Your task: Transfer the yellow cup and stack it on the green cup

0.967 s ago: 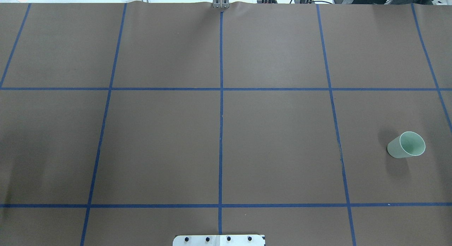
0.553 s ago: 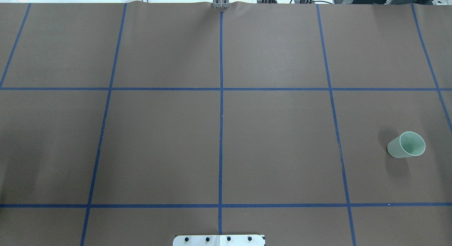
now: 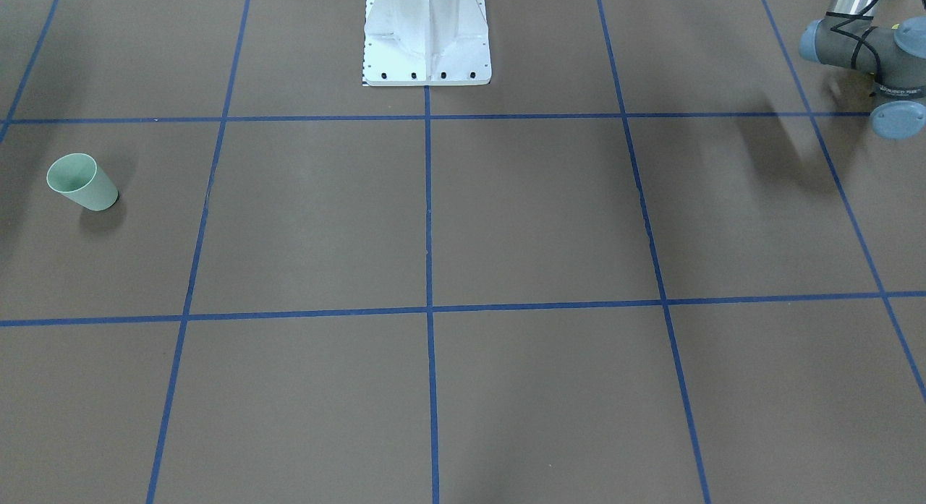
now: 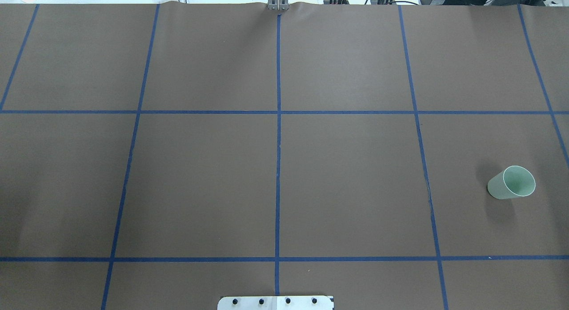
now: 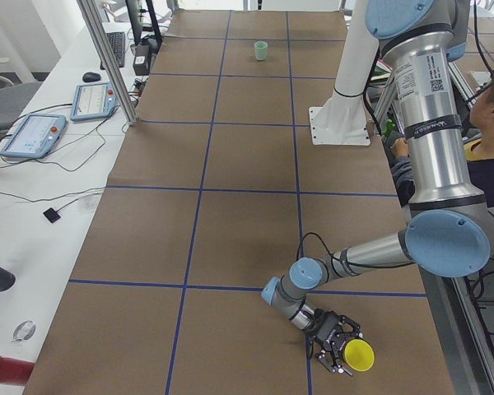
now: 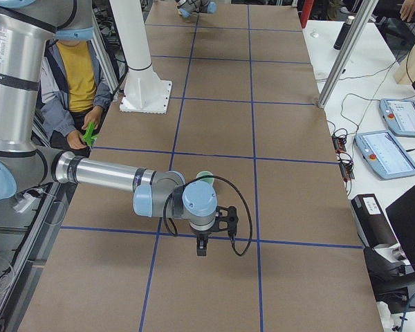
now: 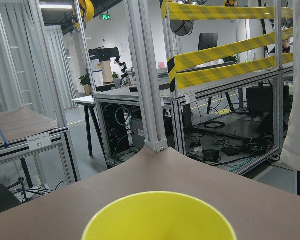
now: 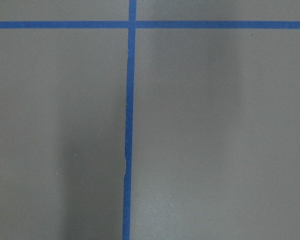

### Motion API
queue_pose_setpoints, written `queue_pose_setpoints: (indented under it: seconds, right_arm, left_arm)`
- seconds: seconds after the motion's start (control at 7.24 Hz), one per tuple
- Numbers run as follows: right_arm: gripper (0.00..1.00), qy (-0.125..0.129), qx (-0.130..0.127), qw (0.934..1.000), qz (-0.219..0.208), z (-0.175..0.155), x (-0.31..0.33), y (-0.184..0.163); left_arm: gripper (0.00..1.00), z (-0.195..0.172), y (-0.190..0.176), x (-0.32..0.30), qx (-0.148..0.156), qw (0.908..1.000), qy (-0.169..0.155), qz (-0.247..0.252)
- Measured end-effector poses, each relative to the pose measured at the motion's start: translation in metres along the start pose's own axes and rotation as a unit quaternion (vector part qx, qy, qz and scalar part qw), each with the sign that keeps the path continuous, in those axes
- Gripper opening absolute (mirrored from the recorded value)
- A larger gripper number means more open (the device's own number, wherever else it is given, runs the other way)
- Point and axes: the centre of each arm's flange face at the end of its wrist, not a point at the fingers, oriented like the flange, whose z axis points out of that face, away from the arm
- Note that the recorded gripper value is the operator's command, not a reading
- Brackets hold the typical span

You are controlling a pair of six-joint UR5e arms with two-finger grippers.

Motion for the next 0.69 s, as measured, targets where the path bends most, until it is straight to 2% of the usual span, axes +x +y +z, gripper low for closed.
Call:
queue_pose_setpoints:
  seconds: [0.41,0.55,0.69]
  right_arm:
    - [1.0,0.0,0.0,1.0,-0.001,-0.0002,-0.0003,-0.0002]
    - [1.0,0.0,0.0,1.0,-0.001,-0.0004,-0.0005,-0.0006]
    - [1.0,0.0,0.001,1.0,-0.001,-0.0005,-0.0006,-0.0008]
  left_arm:
    - [0.97,0.0066,0.0006,0.0027,0.0,1.0,-0.005,-0.004]
    - [0.84,0.0075,0.0009,0.0024,0.0,1.0,-0.007,-0.003]
    - [0.63,0.0086,0.0012,0.0022,0.002,1.0,-0.008,-0.002]
